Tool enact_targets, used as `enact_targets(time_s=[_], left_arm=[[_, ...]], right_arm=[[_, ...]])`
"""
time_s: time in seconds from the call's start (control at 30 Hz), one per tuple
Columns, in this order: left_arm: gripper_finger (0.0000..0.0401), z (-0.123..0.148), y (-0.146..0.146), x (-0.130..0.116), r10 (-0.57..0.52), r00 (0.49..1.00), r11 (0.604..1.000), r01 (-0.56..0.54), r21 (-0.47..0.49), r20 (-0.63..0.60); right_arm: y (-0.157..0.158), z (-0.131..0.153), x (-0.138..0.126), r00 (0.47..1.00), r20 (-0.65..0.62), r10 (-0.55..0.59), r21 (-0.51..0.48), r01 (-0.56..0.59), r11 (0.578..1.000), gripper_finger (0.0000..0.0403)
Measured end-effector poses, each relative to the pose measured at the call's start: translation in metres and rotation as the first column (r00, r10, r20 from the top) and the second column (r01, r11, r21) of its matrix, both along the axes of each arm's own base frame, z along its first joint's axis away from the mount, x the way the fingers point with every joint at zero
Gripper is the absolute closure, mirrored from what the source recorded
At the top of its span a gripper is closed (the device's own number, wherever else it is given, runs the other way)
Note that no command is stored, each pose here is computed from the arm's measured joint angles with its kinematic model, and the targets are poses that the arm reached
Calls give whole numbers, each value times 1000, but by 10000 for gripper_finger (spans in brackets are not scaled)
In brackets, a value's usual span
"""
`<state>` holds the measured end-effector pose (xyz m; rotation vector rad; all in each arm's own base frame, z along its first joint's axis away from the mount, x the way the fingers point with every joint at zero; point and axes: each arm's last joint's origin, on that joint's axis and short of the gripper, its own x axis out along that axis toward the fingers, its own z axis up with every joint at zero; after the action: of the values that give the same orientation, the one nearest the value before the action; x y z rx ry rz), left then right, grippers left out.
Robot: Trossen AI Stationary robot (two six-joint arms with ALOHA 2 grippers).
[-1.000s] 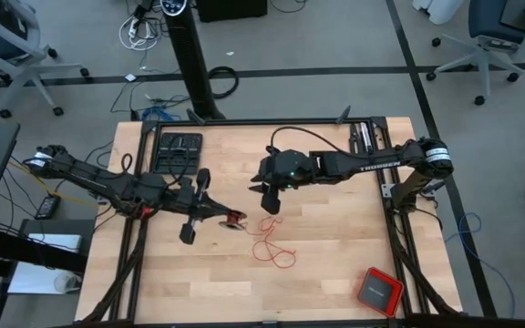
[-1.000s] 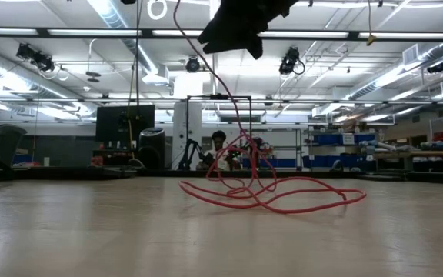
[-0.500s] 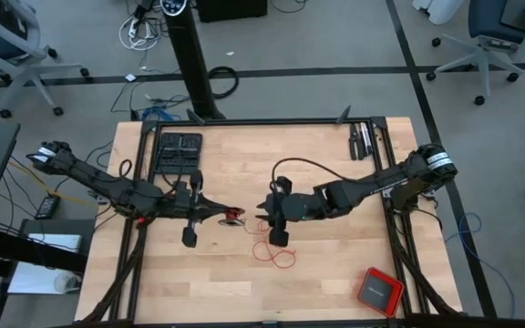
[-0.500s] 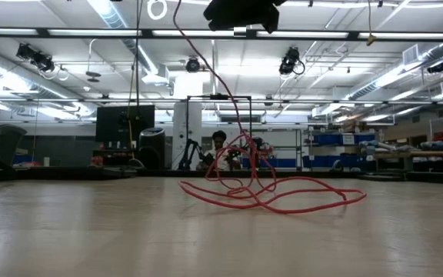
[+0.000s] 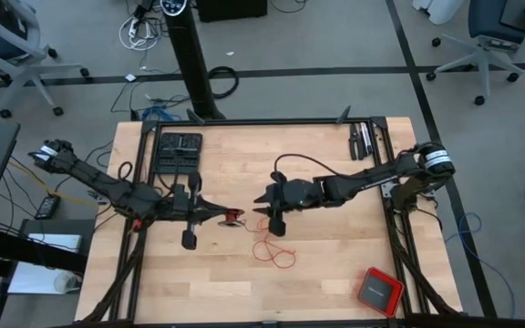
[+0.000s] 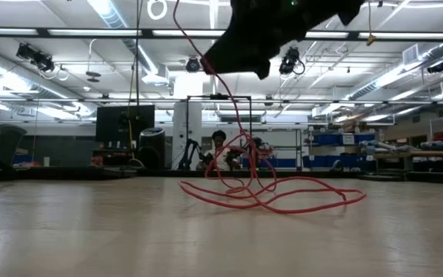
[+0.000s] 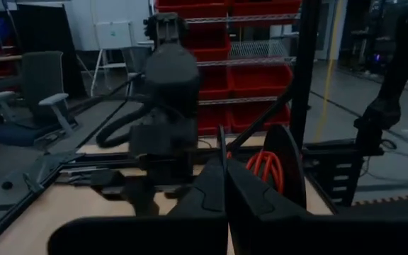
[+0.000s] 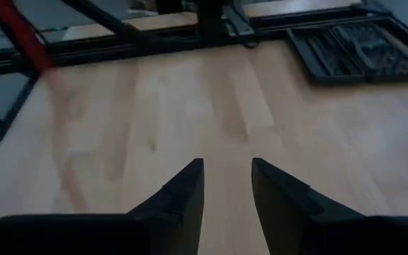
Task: Coil cords
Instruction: Uncoil the red wire from the spool
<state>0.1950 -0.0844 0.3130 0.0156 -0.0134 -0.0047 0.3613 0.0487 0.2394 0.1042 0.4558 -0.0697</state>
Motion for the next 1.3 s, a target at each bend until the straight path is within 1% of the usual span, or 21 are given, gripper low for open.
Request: enact_targets(time_s=[0.1, 0.33, 0.43, 0.5, 0.57, 0.7, 0.77, 0.87, 0.97, 1.3], left_arm=[[401, -1, 0, 0, 19, 1000, 999, -18, 29, -14], [401, -2, 1, 0, 73, 997, 994, -72, 87, -16], [401, -2, 2, -1, 98, 995, 991, -95, 92, -19], [401, -3, 2, 0, 99, 995, 991, -96, 97, -27], [401, -3, 3, 0, 110, 994, 989, -106, 99, -29], [401, -5, 4, -1, 148, 988, 983, -142, 113, -47], [401, -5, 4, -1, 158, 987, 982, -152, 111, -43], [401, -5, 4, 0, 161, 986, 981, -155, 112, -46], [401, -6, 3, 1, 168, 985, 980, -162, 114, -49], [401, -5, 4, 1, 176, 984, 979, -171, 108, -38]], right_arm=[[-2, 1, 1, 998, 66, 19, 21, -20, 1000, 285], [3, 7, 3, 990, 132, 47, 19, -49, 999, 287], [4, 6, 3, 987, 133, 93, 56, -101, 993, 287], [6, 9, 4, 979, 163, 125, 86, -141, 986, 288], [6, 11, 4, 974, 181, 137, 89, -155, 984, 289], [7, 14, 5, 965, 220, 144, 73, -163, 984, 289], [9, 18, 6, 956, 257, 144, 44, -160, 986, 289], [13, 19, 5, 954, 267, 134, -12, -135, 991, 289], [17, 20, 4, 951, 278, 138, -48, -130, 990, 290], [16, 22, 5, 948, 297, 117, -85, -96, 992, 290]])
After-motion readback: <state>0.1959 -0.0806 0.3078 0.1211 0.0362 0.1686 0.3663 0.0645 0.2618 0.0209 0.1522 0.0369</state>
